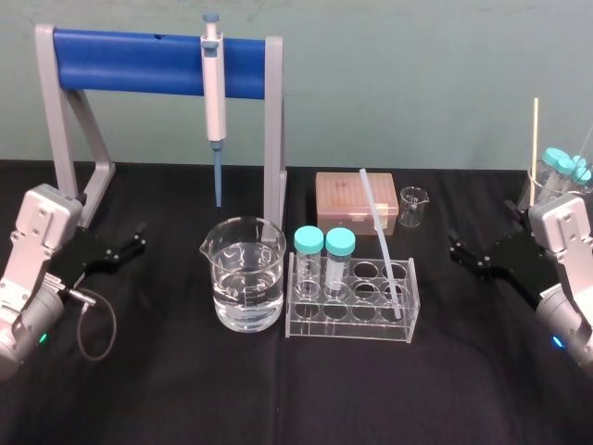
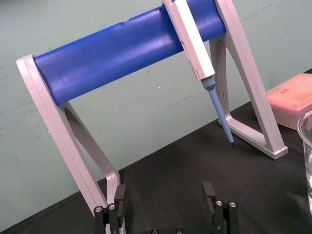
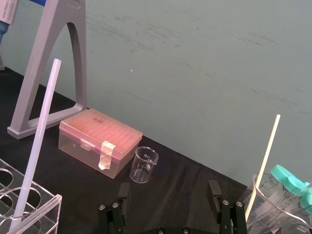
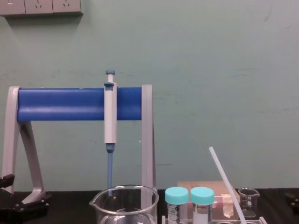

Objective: Pick up the stirring rod with one hand, then place it down.

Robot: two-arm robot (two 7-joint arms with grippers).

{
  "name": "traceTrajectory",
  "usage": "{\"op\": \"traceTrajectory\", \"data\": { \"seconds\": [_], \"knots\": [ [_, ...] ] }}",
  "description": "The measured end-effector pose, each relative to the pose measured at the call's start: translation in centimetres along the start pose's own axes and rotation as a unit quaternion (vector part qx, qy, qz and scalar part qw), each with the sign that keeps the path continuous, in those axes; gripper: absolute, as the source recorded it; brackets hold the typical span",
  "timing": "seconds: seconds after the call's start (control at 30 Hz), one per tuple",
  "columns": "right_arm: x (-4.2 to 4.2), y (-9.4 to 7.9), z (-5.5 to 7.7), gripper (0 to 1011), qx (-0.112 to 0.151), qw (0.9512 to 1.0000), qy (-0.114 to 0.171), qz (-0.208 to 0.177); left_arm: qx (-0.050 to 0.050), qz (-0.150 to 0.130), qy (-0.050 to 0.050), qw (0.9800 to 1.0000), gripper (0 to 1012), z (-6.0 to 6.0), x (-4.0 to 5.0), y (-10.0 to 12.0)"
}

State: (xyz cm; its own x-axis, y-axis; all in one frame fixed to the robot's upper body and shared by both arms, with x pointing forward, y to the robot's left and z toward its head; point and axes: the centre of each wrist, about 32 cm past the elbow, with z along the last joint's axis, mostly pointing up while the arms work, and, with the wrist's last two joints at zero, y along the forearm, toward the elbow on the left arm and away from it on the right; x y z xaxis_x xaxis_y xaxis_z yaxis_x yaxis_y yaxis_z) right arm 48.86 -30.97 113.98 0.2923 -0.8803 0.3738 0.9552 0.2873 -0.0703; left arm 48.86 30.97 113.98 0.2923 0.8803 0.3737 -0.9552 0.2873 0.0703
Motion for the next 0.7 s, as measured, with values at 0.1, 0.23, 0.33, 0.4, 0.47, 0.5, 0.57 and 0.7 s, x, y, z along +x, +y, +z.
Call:
{"op": "traceTrajectory", "data": {
  "seconds": [0.1, 0.23, 0.33, 0.4, 0.47, 0.5, 0.57, 0.7],
  "knots": [
    [0.0, 0.0, 0.0, 1003, 0.0, 1.0, 0.0, 0.0, 0.0, 0.0, 0.0, 1.0, 1000, 0.0, 0.0, 0.0],
    [0.0, 0.0, 0.0, 1003, 0.0, 1.0, 0.0, 0.0, 0.0, 0.0, 0.0, 1.0, 1000, 0.0, 0.0, 0.0],
    [0.0, 0.0, 0.0, 1003, 0.0, 1.0, 0.0, 0.0, 0.0, 0.0, 0.0, 1.0, 1000, 0.0, 0.0, 0.0],
    [0.0, 0.0, 0.0, 1003, 0.0, 1.0, 0.0, 0.0, 0.0, 0.0, 0.0, 1.0, 1000, 0.0, 0.0, 0.0],
    [0.0, 0.0, 0.0, 1003, 0.0, 1.0, 0.0, 0.0, 0.0, 0.0, 0.0, 1.0, 1000, 0.0, 0.0, 0.0],
    [0.0, 0.0, 0.0, 1003, 0.0, 1.0, 0.0, 0.0, 0.0, 0.0, 0.0, 1.0, 1000, 0.0, 0.0, 0.0],
    [0.0, 0.0, 0.0, 1003, 0.0, 1.0, 0.0, 0.0, 0.0, 0.0, 0.0, 1.0, 1000, 0.0, 0.0, 0.0],
    [0.0, 0.0, 0.0, 1003, 0.0, 1.0, 0.0, 0.0, 0.0, 0.0, 0.0, 1.0, 1000, 0.0, 0.0, 0.0]
  ]
}}
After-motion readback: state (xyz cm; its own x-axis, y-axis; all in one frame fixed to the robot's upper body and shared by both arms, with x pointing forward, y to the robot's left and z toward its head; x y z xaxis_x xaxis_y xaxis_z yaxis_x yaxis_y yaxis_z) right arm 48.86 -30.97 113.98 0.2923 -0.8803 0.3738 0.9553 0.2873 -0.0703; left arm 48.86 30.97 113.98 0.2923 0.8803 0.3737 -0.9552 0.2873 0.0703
